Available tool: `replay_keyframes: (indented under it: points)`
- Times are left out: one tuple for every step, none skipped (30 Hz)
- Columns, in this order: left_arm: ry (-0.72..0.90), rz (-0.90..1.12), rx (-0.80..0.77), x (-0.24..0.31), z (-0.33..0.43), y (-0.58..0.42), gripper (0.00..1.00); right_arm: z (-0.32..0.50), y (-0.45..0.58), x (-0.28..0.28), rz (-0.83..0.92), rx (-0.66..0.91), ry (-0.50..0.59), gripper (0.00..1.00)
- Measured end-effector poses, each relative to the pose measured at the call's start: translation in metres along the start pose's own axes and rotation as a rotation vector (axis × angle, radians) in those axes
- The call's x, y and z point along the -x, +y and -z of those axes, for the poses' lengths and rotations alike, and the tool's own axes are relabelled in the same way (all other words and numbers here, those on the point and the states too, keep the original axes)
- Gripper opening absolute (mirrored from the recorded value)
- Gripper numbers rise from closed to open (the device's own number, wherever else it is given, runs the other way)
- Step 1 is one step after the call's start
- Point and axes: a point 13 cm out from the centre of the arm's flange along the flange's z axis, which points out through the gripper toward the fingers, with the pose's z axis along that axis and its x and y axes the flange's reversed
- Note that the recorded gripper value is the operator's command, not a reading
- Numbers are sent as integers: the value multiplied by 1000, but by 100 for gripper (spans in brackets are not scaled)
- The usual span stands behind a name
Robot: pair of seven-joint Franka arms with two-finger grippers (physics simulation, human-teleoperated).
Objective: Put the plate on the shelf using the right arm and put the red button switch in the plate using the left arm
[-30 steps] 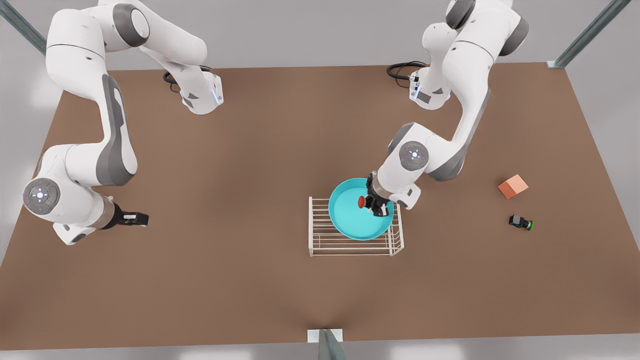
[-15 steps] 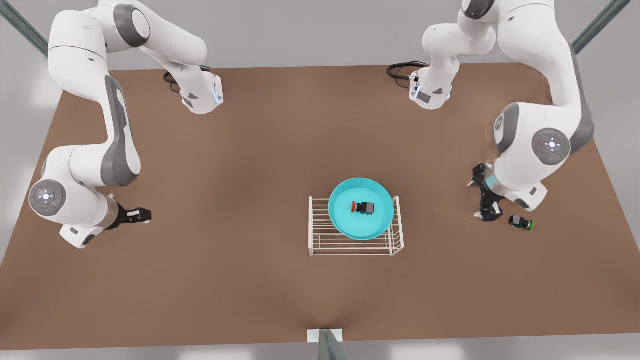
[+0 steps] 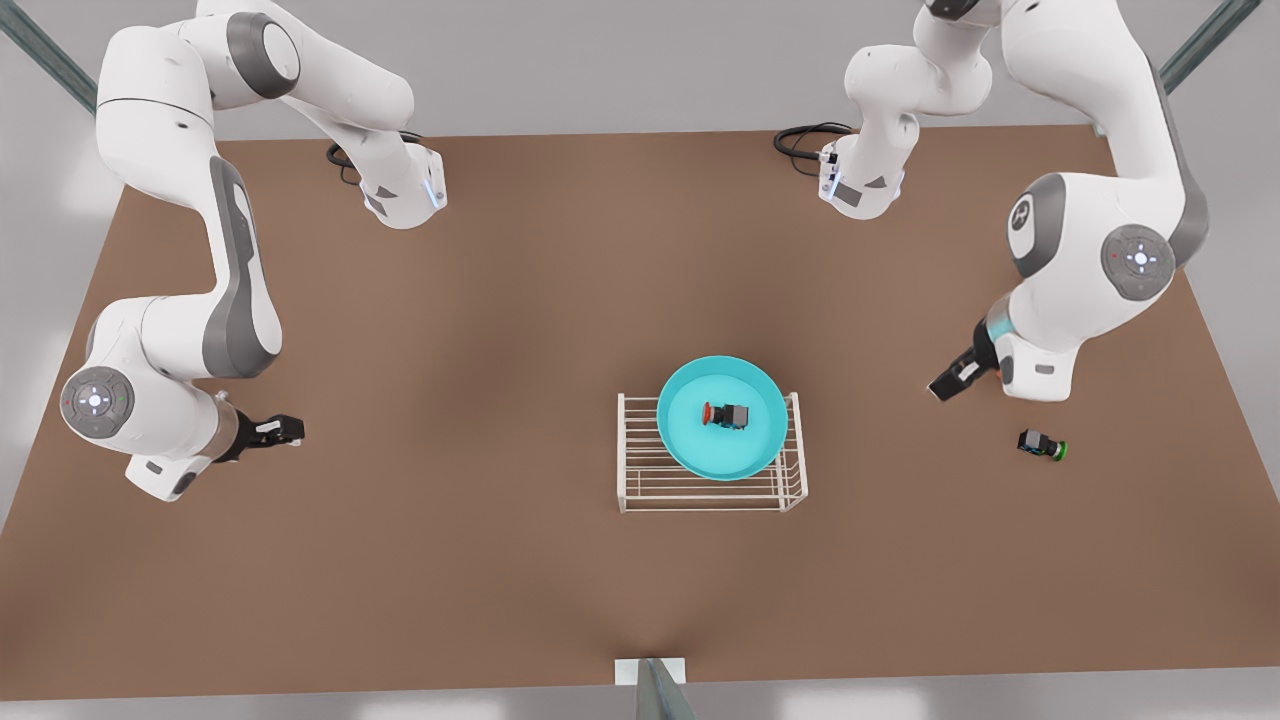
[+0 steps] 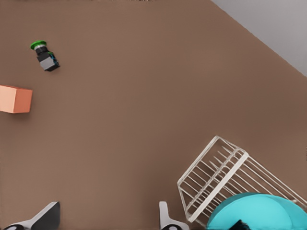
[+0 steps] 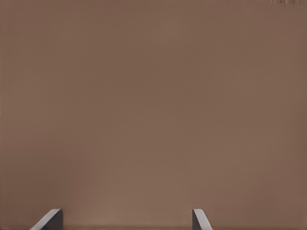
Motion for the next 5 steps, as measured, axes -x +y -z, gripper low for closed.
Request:
replay_keyframes:
  points:
    - [0, -38, 0, 0, 1, 0, 100, 0, 0, 0, 3, 0, 0, 100]
    - [1, -74, 1, -1, 2, 0, 100, 0, 0, 0, 6, 0, 0, 100]
    - [2, -108, 2, -1, 3, 0, 100, 0, 0, 0, 8, 0, 0, 100]
    - [4, -140, 3, -2, 2, 0, 100, 0, -1, 0, 10, 0, -1, 100]
    - [6, -170, 4, -2, 2, 0, 100, 0, -1, 0, 11, 0, -1, 100]
